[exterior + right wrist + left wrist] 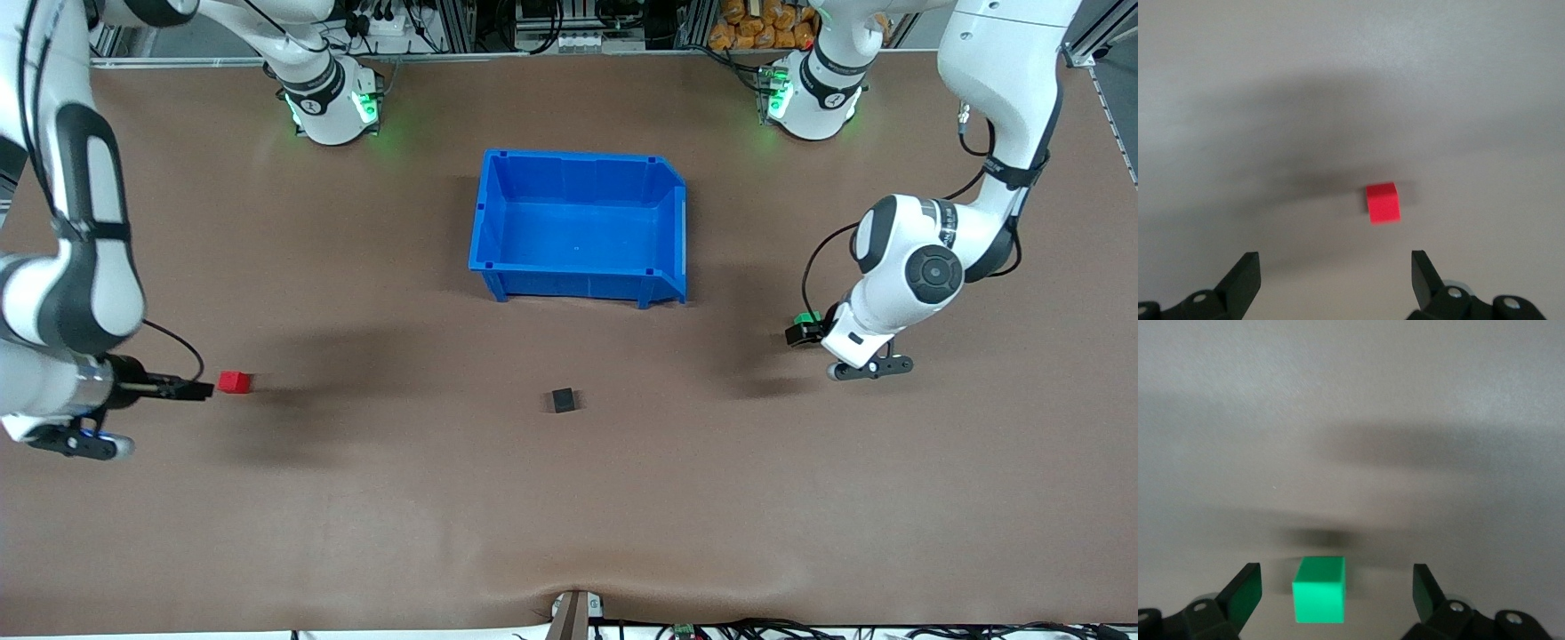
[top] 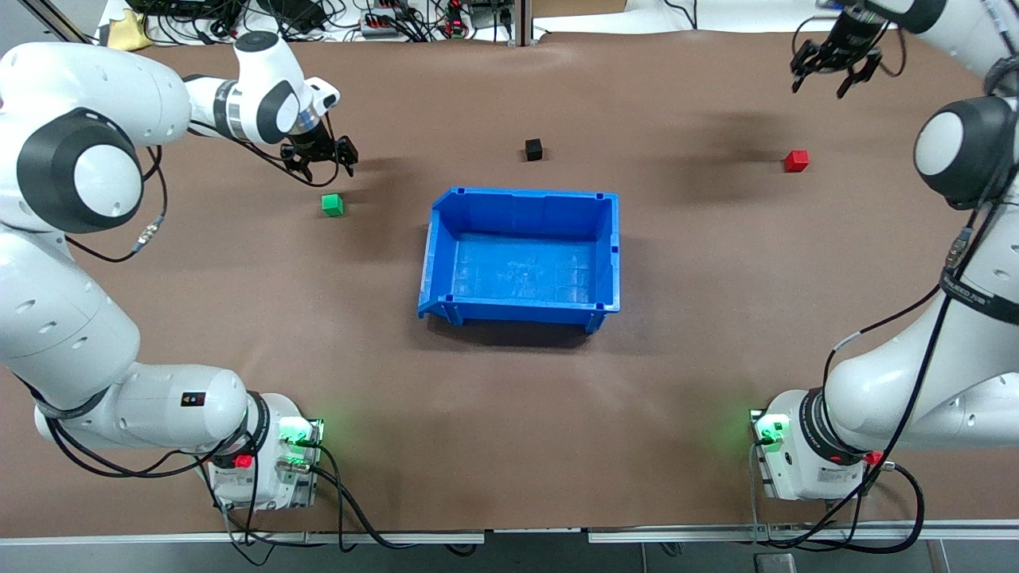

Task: Attach green and red cubes to black cube
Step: 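Grasp the red cube with the right gripper while the left gripper grasps the green cube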

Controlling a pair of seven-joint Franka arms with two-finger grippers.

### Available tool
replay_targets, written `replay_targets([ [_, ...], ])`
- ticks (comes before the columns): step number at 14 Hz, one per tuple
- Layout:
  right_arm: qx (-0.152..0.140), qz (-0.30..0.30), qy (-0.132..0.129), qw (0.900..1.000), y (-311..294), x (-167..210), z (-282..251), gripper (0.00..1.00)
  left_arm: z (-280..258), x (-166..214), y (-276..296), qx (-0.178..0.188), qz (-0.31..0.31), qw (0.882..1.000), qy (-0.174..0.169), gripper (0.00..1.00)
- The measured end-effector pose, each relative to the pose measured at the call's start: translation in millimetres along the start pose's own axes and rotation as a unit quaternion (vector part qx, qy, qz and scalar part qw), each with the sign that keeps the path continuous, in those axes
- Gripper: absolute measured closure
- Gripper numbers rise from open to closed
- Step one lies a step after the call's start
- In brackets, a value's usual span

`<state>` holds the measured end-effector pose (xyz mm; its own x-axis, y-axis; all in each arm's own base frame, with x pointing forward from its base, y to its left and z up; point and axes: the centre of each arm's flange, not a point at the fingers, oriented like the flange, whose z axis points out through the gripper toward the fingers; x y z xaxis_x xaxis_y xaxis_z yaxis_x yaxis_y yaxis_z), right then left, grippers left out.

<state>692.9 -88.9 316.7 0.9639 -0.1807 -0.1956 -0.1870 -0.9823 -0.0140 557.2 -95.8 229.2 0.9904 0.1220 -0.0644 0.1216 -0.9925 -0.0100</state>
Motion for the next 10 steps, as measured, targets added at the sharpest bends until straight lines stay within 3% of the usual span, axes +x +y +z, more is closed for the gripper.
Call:
replay_targets([
  [4, -0.002, 0.003, 0.003, 1.0, 1.9, 25.8, 80.9, 0.0, 8.9, -3.9, -1.5, 0.002, -0.002, 1.0, -0.007, 0.0],
  [10, -0.003, 0.02, -0.018, 1.0, 30.0, 27.8, 108.6, 0.0, 22.5, -7.6, -5.5, 0.005, -0.001, 1.0, -0.014, 0.0],
])
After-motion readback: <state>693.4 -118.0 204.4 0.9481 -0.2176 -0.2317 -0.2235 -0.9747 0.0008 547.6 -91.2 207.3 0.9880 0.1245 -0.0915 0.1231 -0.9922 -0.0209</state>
